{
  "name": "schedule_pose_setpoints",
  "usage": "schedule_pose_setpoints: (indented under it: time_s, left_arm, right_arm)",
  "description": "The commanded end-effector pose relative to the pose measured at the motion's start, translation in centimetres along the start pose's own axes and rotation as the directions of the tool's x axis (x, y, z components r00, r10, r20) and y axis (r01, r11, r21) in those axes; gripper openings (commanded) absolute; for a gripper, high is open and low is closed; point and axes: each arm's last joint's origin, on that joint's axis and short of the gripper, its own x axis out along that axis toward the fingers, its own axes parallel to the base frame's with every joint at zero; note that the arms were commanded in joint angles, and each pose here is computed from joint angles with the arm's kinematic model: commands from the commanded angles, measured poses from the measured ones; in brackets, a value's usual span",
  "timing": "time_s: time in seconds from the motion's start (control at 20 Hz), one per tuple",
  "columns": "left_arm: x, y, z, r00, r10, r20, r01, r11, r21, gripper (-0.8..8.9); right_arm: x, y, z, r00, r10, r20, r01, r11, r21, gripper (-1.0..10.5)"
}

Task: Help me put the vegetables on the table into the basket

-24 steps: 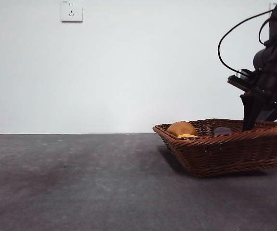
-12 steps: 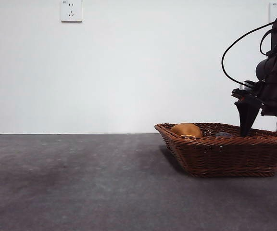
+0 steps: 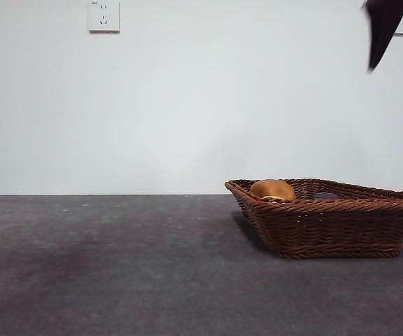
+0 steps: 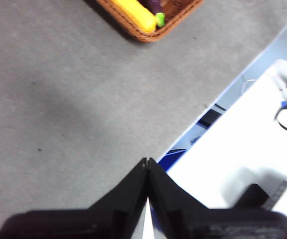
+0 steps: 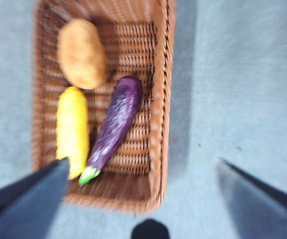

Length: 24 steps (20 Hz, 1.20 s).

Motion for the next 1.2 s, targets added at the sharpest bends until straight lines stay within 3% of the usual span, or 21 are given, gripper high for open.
schedule_pose_setpoints:
  time_s: [0.05,0.1,0.4,0.6,0.95,1.15,1.2]
  left_arm:
    - [0.1,0.0,-0.1,1.000,0.008,0.000,-0.008,1.000,0.006,-0.04]
    - [0.1,0.0,-0.1,1.000,0.005,0.000,-0.005,1.000,-0.001,-0.04]
    - [0.3,0.0,0.0,1.000,0.003,-0.010,-0.004,1.000,-0.031,-0.04]
    - [1.5,-0.1,0.7,0.998,0.012,-0.055,-0.014,0.999,-0.034,-0.04]
    - [4.9,-0.1,2.5,0.986,0.033,-0.162,-0.040,0.998,-0.039,-0.04]
    - [5.6,0.7,4.0,0.996,0.057,-0.068,-0.062,0.996,-0.069,-0.04]
    - [5.6,1.1,4.4,0.997,0.068,-0.031,-0.069,0.997,-0.022,-0.03]
  right_arm:
    - [-3.9,1.3,-1.9,0.997,-0.007,0.072,0.009,1.000,-0.019,0.6]
    - [-5.6,1.9,-3.0,0.994,-0.011,0.107,0.014,0.999,-0.029,-0.2]
    - [-14.3,4.8,-9.9,0.928,-0.070,0.366,0.106,0.991,-0.080,0.0]
    - [-16.2,5.2,-12.1,0.885,-0.156,0.439,0.190,0.981,-0.035,0.0]
    - [-14.8,4.7,-10.5,0.907,-0.161,0.389,0.187,0.982,-0.030,0.0]
    - [-13.0,4.0,-8.6,0.932,-0.165,0.321,0.181,0.983,-0.022,0.0]
    - [-12.5,3.9,-8.2,0.937,-0.166,0.307,0.180,0.983,-0.020,0.0]
